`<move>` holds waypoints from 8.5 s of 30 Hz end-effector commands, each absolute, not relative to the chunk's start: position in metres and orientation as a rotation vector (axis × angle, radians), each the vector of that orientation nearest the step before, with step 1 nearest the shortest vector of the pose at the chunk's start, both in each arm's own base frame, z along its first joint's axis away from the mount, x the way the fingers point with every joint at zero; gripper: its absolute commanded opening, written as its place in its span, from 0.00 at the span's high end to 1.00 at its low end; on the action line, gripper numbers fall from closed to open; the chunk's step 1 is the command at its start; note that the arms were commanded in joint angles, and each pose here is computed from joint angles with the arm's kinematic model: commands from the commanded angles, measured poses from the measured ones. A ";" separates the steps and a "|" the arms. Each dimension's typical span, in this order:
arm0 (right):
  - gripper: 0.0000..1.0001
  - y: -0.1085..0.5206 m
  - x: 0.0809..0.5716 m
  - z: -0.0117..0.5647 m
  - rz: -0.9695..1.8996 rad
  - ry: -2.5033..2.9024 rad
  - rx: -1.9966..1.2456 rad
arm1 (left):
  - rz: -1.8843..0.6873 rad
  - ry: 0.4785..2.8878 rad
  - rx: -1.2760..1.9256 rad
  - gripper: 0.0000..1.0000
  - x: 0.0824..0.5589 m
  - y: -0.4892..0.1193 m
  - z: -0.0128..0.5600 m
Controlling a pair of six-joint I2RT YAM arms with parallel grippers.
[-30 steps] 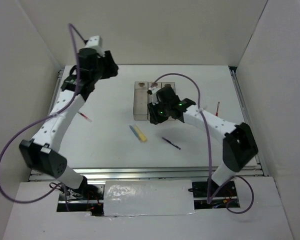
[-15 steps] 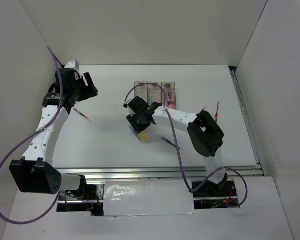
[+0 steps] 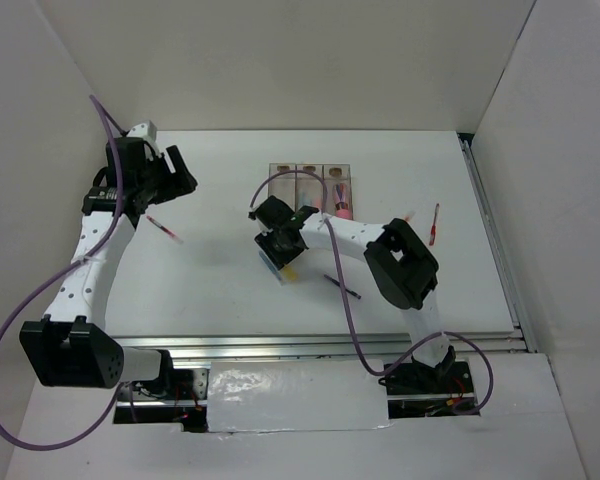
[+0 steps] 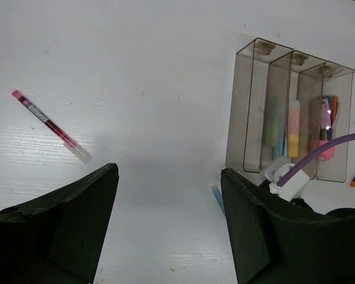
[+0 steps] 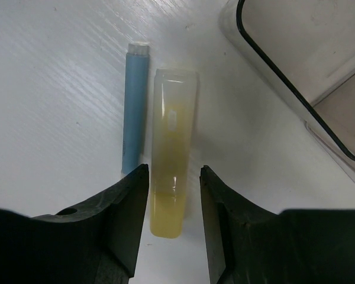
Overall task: Sort the stationery into containers
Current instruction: Pick up the pen from the center of the board, then place the pen in the storage box, then pick up the pen from the center of the board, then place the pen in the storage box, then pick up the pen from the center of the board, then place the pen in the storage box, then pick up the pen from the center of the board.
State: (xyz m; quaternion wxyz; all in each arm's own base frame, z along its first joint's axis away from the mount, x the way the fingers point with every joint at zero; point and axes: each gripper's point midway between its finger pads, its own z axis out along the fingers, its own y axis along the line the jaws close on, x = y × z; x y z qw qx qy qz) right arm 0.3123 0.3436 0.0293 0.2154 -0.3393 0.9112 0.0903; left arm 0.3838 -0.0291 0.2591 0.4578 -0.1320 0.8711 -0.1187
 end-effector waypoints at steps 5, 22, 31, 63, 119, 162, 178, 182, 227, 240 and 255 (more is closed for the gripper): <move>0.53 0.348 0.319 0.031 0.253 2.529 -0.966 | -0.325 2.108 -0.367 0.18 0.387 -0.022 0.268; 0.84 0.337 0.320 0.058 0.270 2.501 -0.979 | -0.334 2.090 -0.388 0.19 0.387 -0.016 0.271; 1.00 0.343 0.316 0.218 0.518 2.113 -0.921 | -0.306 2.053 -0.384 0.20 0.386 -0.011 0.279; 0.85 0.254 0.469 0.104 0.287 2.476 -0.149 | 0.072 2.491 -0.758 0.23 0.400 0.086 0.100; 0.46 0.237 0.303 0.165 0.542 2.403 -0.372 | -0.587 2.423 0.029 0.88 0.490 -0.239 0.166; 0.72 0.380 0.312 0.018 0.197 2.564 -0.843 | -0.197 1.973 -0.099 0.14 0.397 -0.073 0.336; 1.00 0.350 0.411 0.191 0.392 2.298 -0.441 | -0.177 1.965 -0.141 0.15 0.416 -0.069 0.321; 1.00 0.338 0.439 0.181 0.442 2.311 -0.359 | -0.176 1.984 -0.150 0.15 0.420 -0.070 0.309; 0.50 0.042 0.427 0.202 0.058 2.424 -0.229 | -0.634 1.575 1.981 0.32 0.259 -0.339 0.121; 0.52 -0.016 0.399 0.157 0.113 2.568 0.121 | -0.553 1.477 2.170 0.34 0.286 -0.387 0.053; 0.53 -0.097 0.403 0.113 -0.074 2.621 0.488 | -0.552 1.527 2.275 0.53 0.280 -0.395 0.008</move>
